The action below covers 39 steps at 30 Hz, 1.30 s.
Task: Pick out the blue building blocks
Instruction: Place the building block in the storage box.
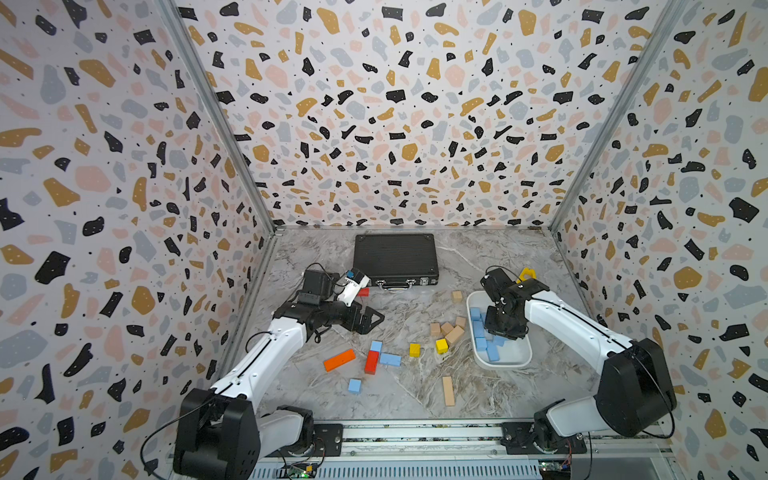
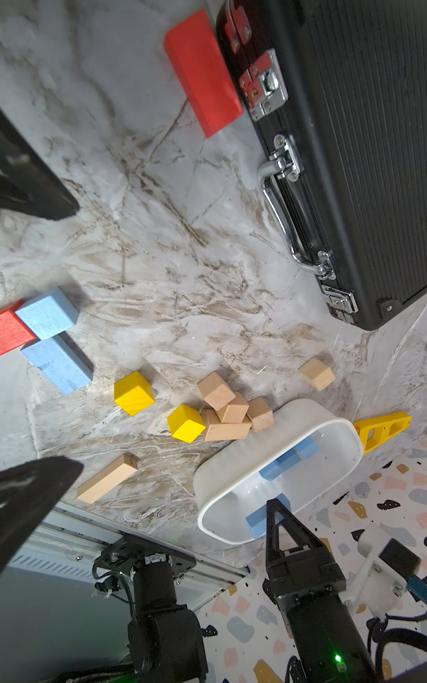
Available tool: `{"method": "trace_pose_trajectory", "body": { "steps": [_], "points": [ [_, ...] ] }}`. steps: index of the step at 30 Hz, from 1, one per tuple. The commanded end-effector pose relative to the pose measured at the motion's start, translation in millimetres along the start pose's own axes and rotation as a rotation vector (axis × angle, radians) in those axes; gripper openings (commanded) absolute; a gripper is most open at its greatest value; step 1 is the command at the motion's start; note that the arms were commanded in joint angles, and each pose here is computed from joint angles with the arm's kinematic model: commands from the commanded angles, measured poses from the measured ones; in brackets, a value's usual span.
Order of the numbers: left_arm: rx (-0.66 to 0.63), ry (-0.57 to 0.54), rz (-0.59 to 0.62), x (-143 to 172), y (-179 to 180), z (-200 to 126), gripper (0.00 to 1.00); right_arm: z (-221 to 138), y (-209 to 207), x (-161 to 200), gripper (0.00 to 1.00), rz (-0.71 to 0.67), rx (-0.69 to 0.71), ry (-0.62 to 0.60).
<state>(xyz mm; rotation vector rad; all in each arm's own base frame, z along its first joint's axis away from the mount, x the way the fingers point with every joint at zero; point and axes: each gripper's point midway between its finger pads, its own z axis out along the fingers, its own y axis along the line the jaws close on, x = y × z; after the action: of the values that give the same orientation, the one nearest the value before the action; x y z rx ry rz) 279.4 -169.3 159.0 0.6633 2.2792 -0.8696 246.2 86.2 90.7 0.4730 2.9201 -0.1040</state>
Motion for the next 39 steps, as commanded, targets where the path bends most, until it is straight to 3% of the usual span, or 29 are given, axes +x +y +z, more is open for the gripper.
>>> {"method": "trace_pose_trajectory", "body": {
  "steps": [1,15,39],
  "points": [
    [0.032,-0.026,0.019,-6.9,-6.3,-0.5,1.00,-2.2,-14.3,11.7,0.22,0.050,0.019,0.013],
    [0.086,-0.038,-0.002,-6.2,-12.8,2.9,1.00,28.9,-39.1,21.8,0.22,0.154,0.024,0.022],
    [0.066,-0.024,0.005,-1.1,-7.9,5.5,1.00,62.8,-52.3,23.2,0.26,0.175,0.049,0.047]
  ]
}}
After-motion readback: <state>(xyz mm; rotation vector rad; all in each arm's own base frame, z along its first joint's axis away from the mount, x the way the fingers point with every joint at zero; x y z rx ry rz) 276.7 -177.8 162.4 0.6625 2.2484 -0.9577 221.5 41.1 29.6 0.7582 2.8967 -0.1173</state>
